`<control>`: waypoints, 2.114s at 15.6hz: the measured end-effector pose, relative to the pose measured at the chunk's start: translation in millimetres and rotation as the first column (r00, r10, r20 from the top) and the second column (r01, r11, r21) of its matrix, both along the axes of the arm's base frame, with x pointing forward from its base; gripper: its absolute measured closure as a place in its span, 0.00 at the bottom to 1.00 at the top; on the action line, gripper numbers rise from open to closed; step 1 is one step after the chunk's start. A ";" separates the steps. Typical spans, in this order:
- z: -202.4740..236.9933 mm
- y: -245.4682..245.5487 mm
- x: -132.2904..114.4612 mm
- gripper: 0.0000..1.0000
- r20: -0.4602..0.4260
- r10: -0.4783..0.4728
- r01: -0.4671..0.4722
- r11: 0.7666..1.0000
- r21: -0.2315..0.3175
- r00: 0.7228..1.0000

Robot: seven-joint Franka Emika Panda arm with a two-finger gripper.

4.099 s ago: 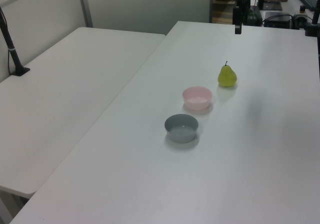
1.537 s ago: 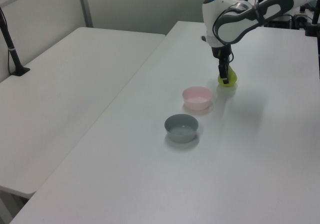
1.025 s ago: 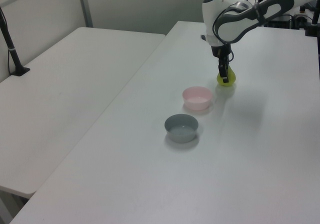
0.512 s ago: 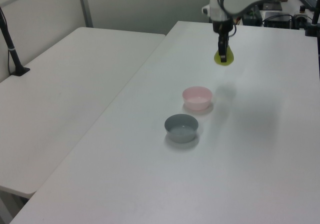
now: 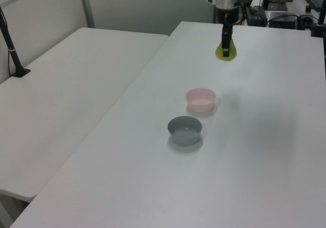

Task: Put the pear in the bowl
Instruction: 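Carry the pear over the pink bowl and lower it in, then open the gripper to release the pear and raise the arm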

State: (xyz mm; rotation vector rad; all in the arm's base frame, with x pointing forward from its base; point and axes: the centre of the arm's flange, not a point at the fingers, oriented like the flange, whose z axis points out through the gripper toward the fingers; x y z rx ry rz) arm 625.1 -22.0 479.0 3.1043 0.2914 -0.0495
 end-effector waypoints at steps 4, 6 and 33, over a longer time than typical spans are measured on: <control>-8.2 61.1 6.9 0.27 -0.005 -0.023 0.023 1.000 0.011 1.000; -22.6 80.4 11.6 0.27 -0.020 -0.034 0.034 0.999 0.001 0.999; -50.1 104.3 39.8 0.00 0.045 -0.091 0.092 0.996 -0.021 0.995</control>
